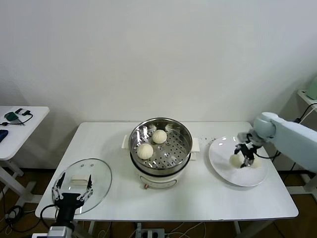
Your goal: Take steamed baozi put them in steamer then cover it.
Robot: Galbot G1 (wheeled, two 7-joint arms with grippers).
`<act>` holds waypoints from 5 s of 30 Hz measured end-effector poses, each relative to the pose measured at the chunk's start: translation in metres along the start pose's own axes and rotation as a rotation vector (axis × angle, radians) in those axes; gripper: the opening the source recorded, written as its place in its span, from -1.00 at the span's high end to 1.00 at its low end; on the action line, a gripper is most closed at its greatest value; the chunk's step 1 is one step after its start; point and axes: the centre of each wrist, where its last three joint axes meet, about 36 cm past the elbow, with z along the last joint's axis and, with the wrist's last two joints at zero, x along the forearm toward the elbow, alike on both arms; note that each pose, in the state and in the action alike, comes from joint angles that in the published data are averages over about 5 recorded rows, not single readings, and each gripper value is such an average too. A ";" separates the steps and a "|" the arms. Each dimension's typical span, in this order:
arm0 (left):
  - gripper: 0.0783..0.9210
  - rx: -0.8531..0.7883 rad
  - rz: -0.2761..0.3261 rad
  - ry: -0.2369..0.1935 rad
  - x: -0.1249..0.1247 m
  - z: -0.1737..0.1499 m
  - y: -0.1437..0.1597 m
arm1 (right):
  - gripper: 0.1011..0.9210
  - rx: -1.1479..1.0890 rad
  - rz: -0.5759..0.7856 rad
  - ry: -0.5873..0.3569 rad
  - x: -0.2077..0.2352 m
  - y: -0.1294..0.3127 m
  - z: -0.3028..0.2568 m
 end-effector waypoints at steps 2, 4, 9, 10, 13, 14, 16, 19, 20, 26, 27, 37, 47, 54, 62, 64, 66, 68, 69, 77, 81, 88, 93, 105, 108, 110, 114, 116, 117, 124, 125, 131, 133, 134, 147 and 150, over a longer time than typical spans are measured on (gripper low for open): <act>-0.77 0.000 0.003 0.004 0.001 0.001 -0.001 | -0.37 0.102 0.024 0.006 0.024 -0.017 -0.013; -0.77 0.000 0.008 0.008 0.001 0.003 -0.002 | -0.37 0.207 0.047 0.012 0.049 -0.032 -0.030; -0.77 -0.006 0.016 0.011 0.001 0.005 -0.003 | -0.37 0.463 0.087 0.022 0.101 -0.063 -0.083; -0.77 -0.007 0.018 0.010 0.000 0.005 -0.003 | -0.37 0.513 0.090 0.024 0.108 -0.067 -0.096; -0.77 -0.012 0.022 0.006 -0.001 0.004 -0.003 | -0.39 0.654 0.092 0.030 0.122 -0.078 -0.134; -0.77 -0.013 0.023 0.006 -0.002 0.004 -0.003 | -0.39 0.696 0.091 0.033 0.125 -0.081 -0.146; -0.77 -0.014 0.026 0.005 -0.002 0.004 -0.003 | -0.39 0.775 0.087 0.041 0.129 -0.087 -0.170; -0.77 -0.015 0.029 0.006 -0.002 0.005 -0.003 | -0.39 0.882 0.074 0.053 0.127 -0.094 -0.207; -0.77 -0.015 0.030 0.006 -0.002 0.004 -0.002 | -0.39 0.917 0.068 0.055 0.125 -0.096 -0.219; -0.77 -0.019 0.036 0.004 0.000 0.003 0.000 | -0.39 1.089 0.024 0.042 0.097 -0.100 -0.285; -0.77 -0.020 0.036 0.004 0.000 0.003 0.000 | -0.39 1.111 0.015 0.038 0.091 -0.099 -0.294; -0.77 -0.023 0.043 0.003 0.000 0.002 0.001 | -0.40 1.264 -0.064 -0.011 0.042 -0.088 -0.360; -0.77 -0.028 0.047 0.006 -0.001 0.004 0.003 | -0.42 1.310 -0.095 -0.023 0.025 -0.081 -0.376; -0.77 -0.028 0.047 0.008 0.000 0.004 0.003 | -0.69 1.314 -0.099 -0.021 0.024 -0.078 -0.374; -0.77 -0.030 0.047 0.013 0.002 0.006 0.003 | -0.76 1.269 -0.065 -0.001 0.042 -0.087 -0.356; -0.77 -0.031 0.048 0.015 0.003 0.006 0.003 | -0.76 1.240 -0.045 0.008 0.051 -0.091 -0.345; -0.77 -0.032 0.048 0.016 0.004 0.007 0.003 | -0.76 1.201 -0.020 0.017 0.062 -0.096 -0.332; -0.77 -0.033 0.049 0.016 0.004 0.007 0.004 | -0.76 1.140 0.012 0.026 0.074 -0.101 -0.314; -0.77 -0.033 0.050 0.016 0.004 0.007 0.004 | -0.76 1.103 0.029 0.031 0.080 -0.102 -0.305; -0.77 -0.029 0.054 0.014 0.005 0.007 0.002 | -0.76 0.665 0.133 0.024 0.114 -0.095 -0.212; -0.77 -0.025 0.057 0.009 0.005 0.005 0.000 | -0.76 0.389 0.160 -0.006 0.117 -0.081 -0.158; -0.77 -0.021 0.046 -0.006 0.004 0.000 0.001 | -0.76 0.006 0.144 -0.050 0.090 -0.042 -0.062; -0.77 -0.021 0.042 -0.011 0.007 -0.004 0.005 | -0.76 -0.163 0.114 -0.057 0.060 -0.017 -0.008; -0.77 -0.008 0.025 -0.016 0.011 -0.013 0.006 | -0.76 -0.366 0.033 0.025 -0.018 0.037 0.082; -0.77 -0.008 0.022 -0.013 0.012 -0.013 0.007 | -0.76 -0.398 0.011 0.045 -0.034 0.047 0.095; -0.77 -0.009 0.020 -0.012 0.012 -0.013 0.008 | -0.76 -0.416 -0.001 0.057 -0.042 0.053 0.103; -0.77 -0.007 0.019 -0.012 0.011 -0.013 0.007 | -0.76 -0.445 -0.021 0.072 -0.058 0.062 0.114; -0.77 -0.005 0.019 -0.011 0.011 -0.013 0.006 | -0.76 -0.455 -0.030 0.077 -0.066 0.064 0.117; -0.77 -0.004 0.020 -0.011 0.011 -0.013 0.006 | -0.76 -0.458 -0.035 0.078 -0.070 0.065 0.117; -0.77 -0.002 0.021 -0.010 0.015 -0.016 0.005 | -0.76 -0.474 -0.062 0.079 -0.092 0.067 0.117; -0.77 -0.003 0.021 -0.010 0.015 -0.016 0.006 | -0.76 -0.476 -0.064 0.079 -0.094 0.067 0.116; -0.77 -0.007 0.020 -0.005 0.018 -0.015 0.007 | -0.76 -0.488 -0.067 0.070 -0.103 0.064 0.115; -0.77 -0.007 0.020 -0.005 0.018 -0.015 0.007 | -0.76 -0.489 -0.069 0.067 -0.105 0.062 0.114; -0.77 -0.008 0.020 -0.005 0.018 -0.015 0.007 | -0.76 -0.489 -0.069 0.066 -0.105 0.062 0.114; -0.77 -0.003 0.023 -0.013 0.020 -0.019 0.004 | -0.41 -0.500 -0.070 0.072 -0.100 0.060 0.122; -0.77 -0.005 0.023 -0.011 0.021 -0.018 0.005 | -0.39 -0.504 -0.059 0.069 -0.095 0.058 0.124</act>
